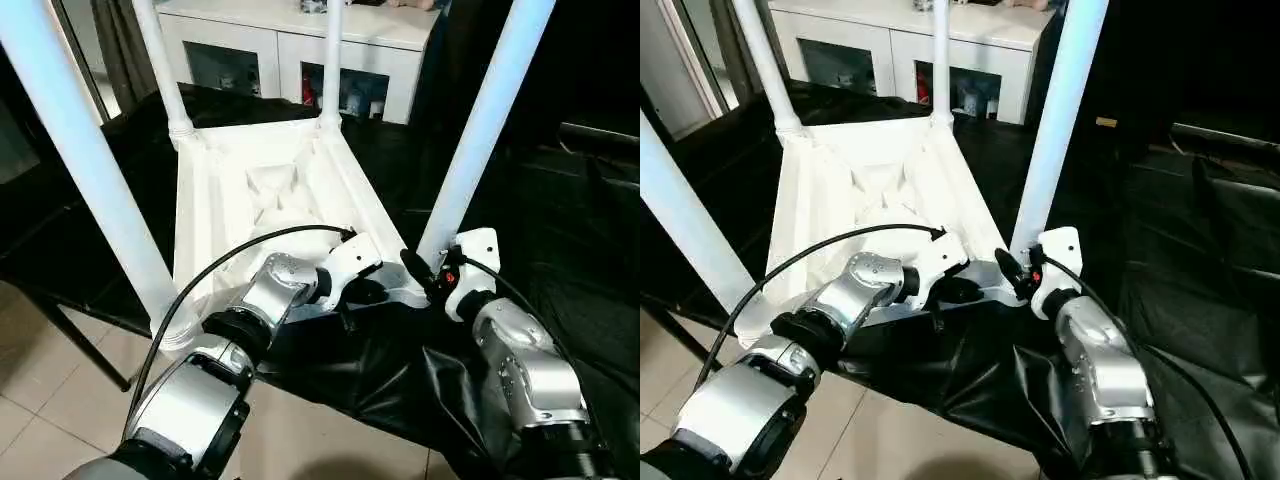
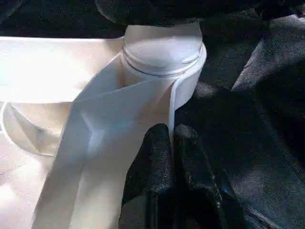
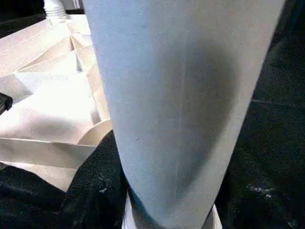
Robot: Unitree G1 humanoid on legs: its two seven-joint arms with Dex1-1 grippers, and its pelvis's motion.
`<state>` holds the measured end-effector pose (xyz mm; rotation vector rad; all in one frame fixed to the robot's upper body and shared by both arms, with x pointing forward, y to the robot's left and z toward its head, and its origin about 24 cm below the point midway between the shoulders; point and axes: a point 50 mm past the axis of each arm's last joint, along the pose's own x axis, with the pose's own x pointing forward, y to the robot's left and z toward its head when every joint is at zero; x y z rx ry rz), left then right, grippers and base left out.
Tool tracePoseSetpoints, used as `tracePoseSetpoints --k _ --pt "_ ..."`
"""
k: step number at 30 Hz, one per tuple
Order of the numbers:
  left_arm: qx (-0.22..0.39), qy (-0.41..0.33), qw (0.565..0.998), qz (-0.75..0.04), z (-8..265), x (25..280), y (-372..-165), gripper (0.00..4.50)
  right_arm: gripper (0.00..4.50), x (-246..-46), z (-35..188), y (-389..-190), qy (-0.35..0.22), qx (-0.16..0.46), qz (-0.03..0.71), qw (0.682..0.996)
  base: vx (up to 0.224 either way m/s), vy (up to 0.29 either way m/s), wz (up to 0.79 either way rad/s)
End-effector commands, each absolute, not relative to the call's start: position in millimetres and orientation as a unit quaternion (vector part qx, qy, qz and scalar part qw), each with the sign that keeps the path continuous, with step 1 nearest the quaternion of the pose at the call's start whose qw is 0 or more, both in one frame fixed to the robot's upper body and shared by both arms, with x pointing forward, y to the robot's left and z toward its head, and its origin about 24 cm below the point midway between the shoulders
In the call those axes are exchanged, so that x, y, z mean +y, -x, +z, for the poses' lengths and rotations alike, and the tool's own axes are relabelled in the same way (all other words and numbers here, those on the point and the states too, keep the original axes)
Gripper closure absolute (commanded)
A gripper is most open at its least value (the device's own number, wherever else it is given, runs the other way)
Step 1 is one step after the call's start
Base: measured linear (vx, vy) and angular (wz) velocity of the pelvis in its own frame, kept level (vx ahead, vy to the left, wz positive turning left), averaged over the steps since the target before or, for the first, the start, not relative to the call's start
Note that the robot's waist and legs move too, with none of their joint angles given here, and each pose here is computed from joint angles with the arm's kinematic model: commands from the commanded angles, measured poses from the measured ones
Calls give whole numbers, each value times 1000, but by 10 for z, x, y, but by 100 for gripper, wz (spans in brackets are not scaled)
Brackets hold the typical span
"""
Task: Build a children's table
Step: Rotate leg to tighten
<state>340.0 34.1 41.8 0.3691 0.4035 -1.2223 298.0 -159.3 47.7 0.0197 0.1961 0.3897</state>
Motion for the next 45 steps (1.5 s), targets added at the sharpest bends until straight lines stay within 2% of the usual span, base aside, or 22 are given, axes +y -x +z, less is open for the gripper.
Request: tracePoseSetpoints --k 1,3,4,8,9,12,13,19,20,22,24,25,27,29,35,39,43,45 --pt "135 -162 821 -530 550 364 -3505 450 258 -1330 357 -2870 -31 123 260 957 0 0 0" --pt "121 -148 814 -549 574 354 -3486 450 258 -1288 412 -2858 -40 108 283 952 0 0 0" --pt "117 -142 811 -555 583 350 -3480 405 202 -1283 426 -2857 -41 105 285 952 0 0 0" --pt "115 -136 804 -567 601 372 -3475 382 178 -1306 494 -2879 -45 93 282 954 0 0 0" --pt "111 -136 803 -569 608 378 -3473 357 154 -1315 510 -2883 -46 91 281 954 0 0 0" --pt "97 -126 802 -576 663 417 -3481 340 142 -1360 581 -2870 -42 83 287 953 0 0 0" --pt "94 -126 800 -579 683 435 -3482 326 122 -1384 605 -2864 -41 81 289 953 0 0 0" --pt "84 -123 783 -604 810 658 -3386 273 70 -1552 747 -2802 -6 75 307 949 0 0 0" --pt "105 -134 767 -619 803 806 -3272 273 70 -1582 759 -2786 8 81 324 943 0 0 0" --pt "131 -142 752 -631 784 939 -3136 265 66 -1581 752 -2742 19 89 352 932 0 0 0" --pt "151 -142 743 -637 769 1046 -3020 236 65 -1577 749 -2700 26 93 376 921 0 0 0" --pt "174 -141 738 -637 759 1169 -2881 231 65 -1582 759 -2647 31 95 406 909 0 0 0" --pt "194 -139 741 -627 764 1285 -2755 215 65 -1614 794 -2595 32 96 429 898 0 0 0" --pt "200 -137 744 -622 764 1319 -2718 191 65 -1630 804 -2580 32 97 433 895 0 0 0" --pt "238 -155 806 -520 782 1626 -2522 149 65 -1834 857 -2438 64 131 475 868 0 0 0" --pt "244 -151 843 -456 800 1786 -2457 119 65 -1985 861 -2472 95 135 442 881 0 0 0" --pt "258 -130 850 -440 818 1927 -2328 81 65 -1992 883 -2426 70 141 462 873 0 0 0" --pt "275 -125 851 -430 820 2018 -2251 62 65 -1926 885 -2323 27 154 502 851 0 0 0"
